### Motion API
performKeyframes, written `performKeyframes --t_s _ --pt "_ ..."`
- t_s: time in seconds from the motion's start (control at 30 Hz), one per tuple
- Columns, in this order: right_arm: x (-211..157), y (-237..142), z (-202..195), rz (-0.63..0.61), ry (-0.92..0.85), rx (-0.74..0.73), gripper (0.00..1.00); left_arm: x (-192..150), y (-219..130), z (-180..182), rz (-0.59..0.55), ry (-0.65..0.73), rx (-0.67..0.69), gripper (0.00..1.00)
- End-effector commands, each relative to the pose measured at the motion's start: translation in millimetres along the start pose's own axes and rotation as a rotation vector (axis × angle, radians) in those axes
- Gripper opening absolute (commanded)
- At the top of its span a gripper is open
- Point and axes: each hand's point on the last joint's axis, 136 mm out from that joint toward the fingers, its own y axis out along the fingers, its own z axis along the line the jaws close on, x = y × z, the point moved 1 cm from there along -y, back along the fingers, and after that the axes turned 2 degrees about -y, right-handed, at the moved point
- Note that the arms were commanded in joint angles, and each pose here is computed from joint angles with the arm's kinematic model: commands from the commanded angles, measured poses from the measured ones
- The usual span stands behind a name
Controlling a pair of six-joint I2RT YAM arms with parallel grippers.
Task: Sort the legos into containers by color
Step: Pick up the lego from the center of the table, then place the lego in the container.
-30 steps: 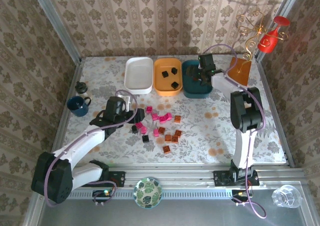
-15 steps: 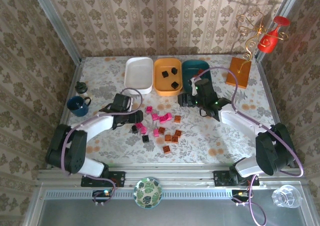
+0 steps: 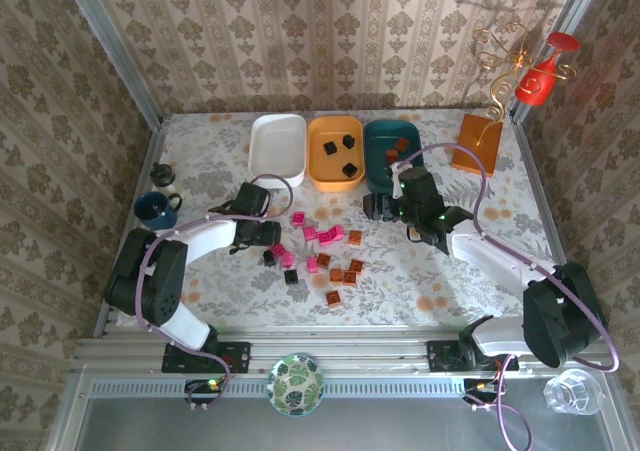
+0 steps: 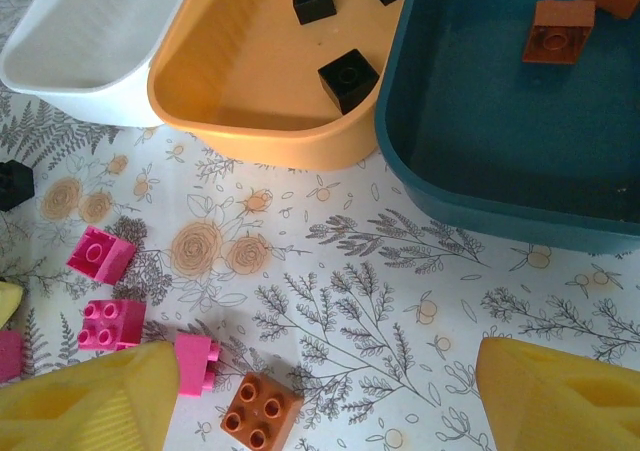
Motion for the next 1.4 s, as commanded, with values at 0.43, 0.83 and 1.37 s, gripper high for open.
performKeyframes --t_s 0.43,0.83,1.37 --pt "3 -12 0 -0.054 0.006 0.014 0.80 77 -43 -49 -0.281 0.020 -0.093 0.32" --pt "-2 -16 -11 -0.086 0.009 -0.034 0.80 189 -16 -140 -0.351 0.181 -0.155 0.38" --pt "-3 -19 -13 -0.101 0.009 -0.041 0.81 127 -51 -111 -0.315 0.170 -0.119 0.73"
